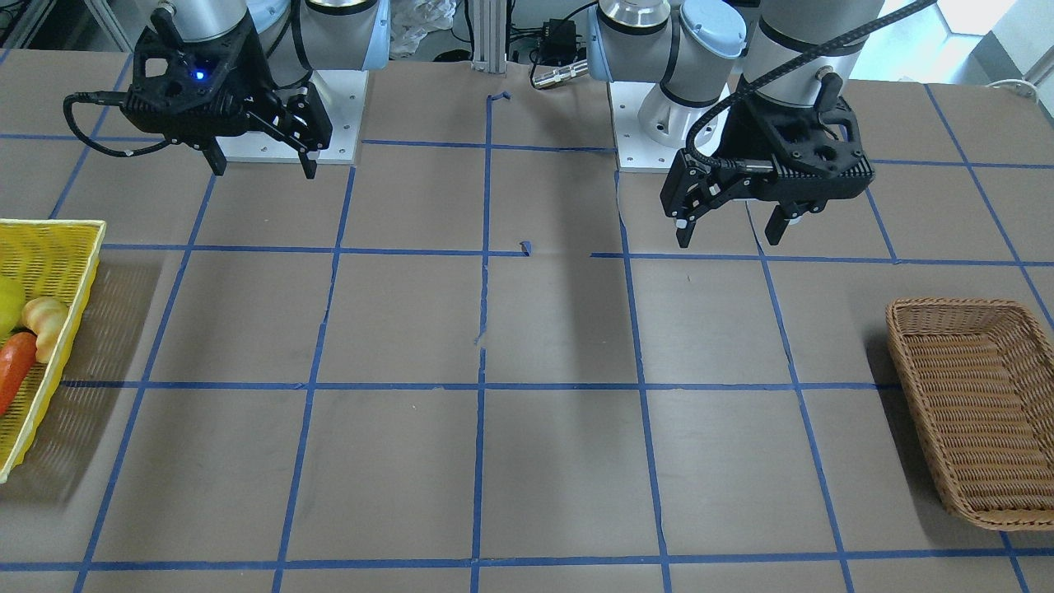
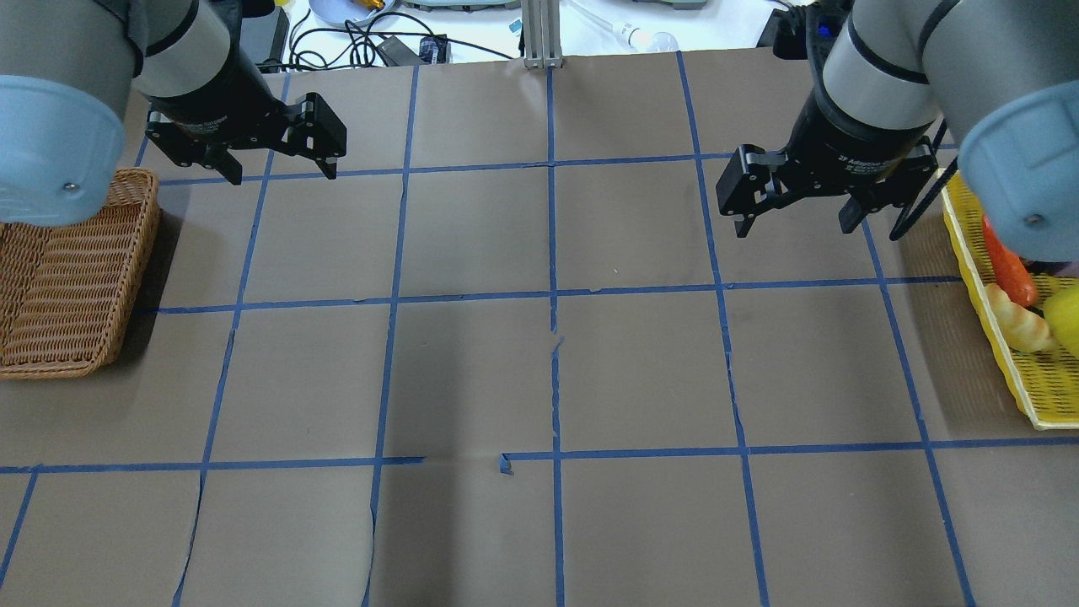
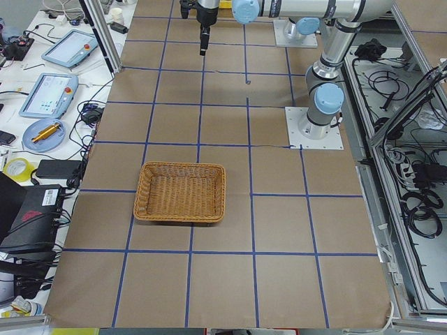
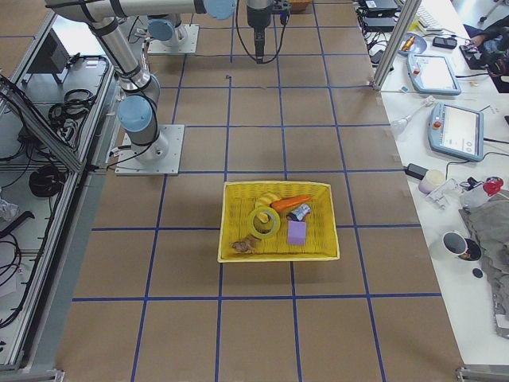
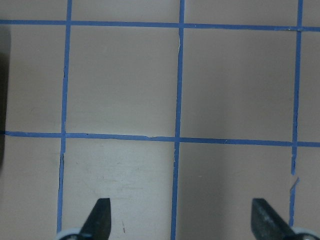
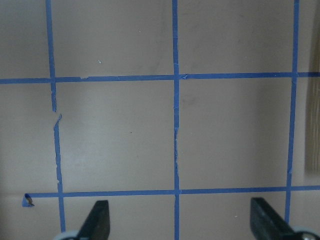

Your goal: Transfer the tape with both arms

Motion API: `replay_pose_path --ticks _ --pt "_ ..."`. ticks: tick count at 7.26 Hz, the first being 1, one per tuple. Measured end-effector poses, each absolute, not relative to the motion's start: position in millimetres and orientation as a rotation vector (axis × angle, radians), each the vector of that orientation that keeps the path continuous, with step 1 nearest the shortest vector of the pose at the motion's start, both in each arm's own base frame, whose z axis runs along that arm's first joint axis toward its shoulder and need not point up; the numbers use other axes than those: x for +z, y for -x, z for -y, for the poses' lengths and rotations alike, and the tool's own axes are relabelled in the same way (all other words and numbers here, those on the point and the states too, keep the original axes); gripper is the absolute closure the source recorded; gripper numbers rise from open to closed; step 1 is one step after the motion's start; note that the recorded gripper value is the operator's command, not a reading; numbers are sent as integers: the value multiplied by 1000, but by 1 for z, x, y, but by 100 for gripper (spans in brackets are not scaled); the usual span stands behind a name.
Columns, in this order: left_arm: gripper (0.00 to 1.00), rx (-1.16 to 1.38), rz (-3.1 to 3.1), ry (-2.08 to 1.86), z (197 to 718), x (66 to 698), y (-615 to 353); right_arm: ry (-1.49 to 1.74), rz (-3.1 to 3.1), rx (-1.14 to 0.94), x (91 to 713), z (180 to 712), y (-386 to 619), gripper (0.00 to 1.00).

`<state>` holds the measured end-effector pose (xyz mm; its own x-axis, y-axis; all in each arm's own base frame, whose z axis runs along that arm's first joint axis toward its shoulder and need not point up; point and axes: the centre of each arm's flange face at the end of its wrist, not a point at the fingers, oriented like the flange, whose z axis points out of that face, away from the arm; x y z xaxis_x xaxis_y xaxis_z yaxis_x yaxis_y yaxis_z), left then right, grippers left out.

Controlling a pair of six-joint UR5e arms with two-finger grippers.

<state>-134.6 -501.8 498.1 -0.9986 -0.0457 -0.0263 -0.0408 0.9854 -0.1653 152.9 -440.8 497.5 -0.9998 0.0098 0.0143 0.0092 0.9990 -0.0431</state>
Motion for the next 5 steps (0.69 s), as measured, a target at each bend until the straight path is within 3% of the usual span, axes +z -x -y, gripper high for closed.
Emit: replay_pose_path --ticks 5 --pt "0 -257 -3100 67 502 498 135 9 3184 31 493 448 -147 0"
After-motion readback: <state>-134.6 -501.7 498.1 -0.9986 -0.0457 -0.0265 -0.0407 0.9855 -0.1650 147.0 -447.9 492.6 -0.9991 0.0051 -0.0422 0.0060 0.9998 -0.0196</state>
